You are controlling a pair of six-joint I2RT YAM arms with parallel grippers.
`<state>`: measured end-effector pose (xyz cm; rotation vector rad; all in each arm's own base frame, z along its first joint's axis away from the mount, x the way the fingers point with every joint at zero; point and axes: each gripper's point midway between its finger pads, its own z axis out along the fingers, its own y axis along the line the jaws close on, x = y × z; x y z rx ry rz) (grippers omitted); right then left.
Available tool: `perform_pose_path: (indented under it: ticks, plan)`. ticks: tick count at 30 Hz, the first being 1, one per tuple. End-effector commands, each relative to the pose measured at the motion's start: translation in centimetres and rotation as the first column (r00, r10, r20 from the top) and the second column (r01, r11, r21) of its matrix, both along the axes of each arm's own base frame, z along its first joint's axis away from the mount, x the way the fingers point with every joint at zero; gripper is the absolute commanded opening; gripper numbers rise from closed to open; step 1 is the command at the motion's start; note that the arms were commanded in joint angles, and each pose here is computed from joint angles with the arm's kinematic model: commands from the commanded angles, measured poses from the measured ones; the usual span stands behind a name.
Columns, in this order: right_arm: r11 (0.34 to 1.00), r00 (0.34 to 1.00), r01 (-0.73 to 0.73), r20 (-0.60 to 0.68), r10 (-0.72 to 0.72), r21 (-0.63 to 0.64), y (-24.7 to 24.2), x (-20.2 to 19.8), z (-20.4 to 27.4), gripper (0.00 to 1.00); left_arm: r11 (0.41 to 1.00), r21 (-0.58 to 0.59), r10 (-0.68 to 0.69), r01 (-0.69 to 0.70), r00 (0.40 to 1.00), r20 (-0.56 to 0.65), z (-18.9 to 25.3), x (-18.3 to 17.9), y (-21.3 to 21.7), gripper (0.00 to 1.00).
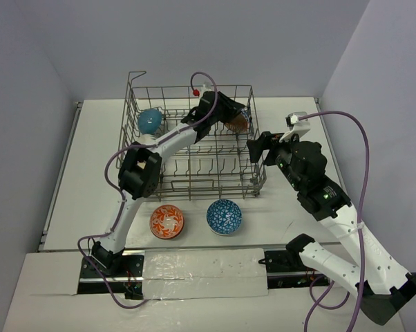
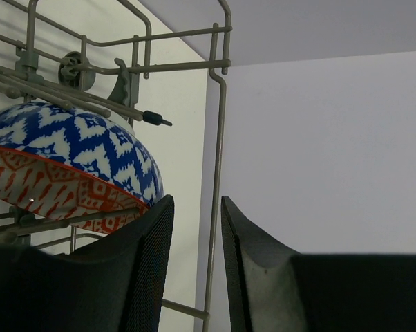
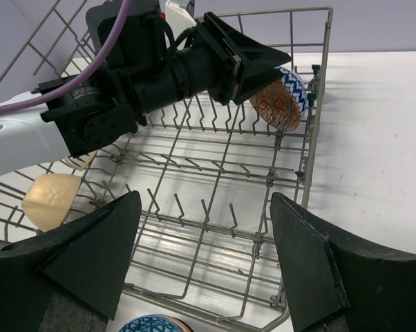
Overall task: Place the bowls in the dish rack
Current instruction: Pick up the bowl from the dish rack.
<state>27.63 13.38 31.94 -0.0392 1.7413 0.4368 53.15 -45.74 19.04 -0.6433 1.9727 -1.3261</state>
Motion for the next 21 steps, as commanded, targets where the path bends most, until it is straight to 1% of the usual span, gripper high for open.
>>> perform_pose_path:
  ticks: [1, 3, 4, 5, 6, 14, 21]
  plan:
    - [0.999, 0.999, 0.010, 0.036, -0.011, 0.031, -0.2, 0.1, 1.1, 0.83, 1.000, -0.010, 0.013, -0.013, 0.999, 0.038, 2.4, 0.1, -0.1, 0.39]
    - [0.999, 0.999, 0.009, 0.036, -0.010, 0.033, -0.1, 0.2, 1.0, 0.83, 1.000, 0.005, 0.011, -0.011, 0.999, 0.039, 2.5, -0.3, 0.3, 0.39]
    - [0.999, 0.999, 0.009, 0.037, -0.010, 0.034, -0.1, 0.2, 1.1, 0.83, 1.000, -0.001, 0.011, -0.011, 0.999, 0.052, 3.3, -0.4, 0.4, 0.39]
    - [0.999, 0.999, 0.007, 0.040, -0.009, 0.035, -0.1, 0.1, 1.2, 0.83, 0.999, 0.004, 0.040, -0.041, 0.997, 0.063, 3.8, -0.2, 1.1, 0.39]
    - [0.999, 0.999, 0.006, 0.038, -0.007, 0.035, -0.1, 0.1, 1.1, 0.83, 0.999, 0.010, 0.042, -0.043, 0.997, 0.067, 3.9, -0.4, 1.2, 0.39]
    - [1.000, 1.000, -0.002, 0.032, 0.001, 0.030, 0.1, 0.2, 0.9, 0.83, 0.999, 0.000, 0.053, -0.054, 0.992, 0.117, 6.6, -1.5, 2.3, 0.39]
    - [0.999, 0.999, 0.000, 0.032, -0.001, 0.032, 0.1, 0.2, 0.9, 0.83, 0.999, 0.005, 0.045, -0.045, 0.994, 0.102, 5.8, -1.7, 2.2, 0.38]
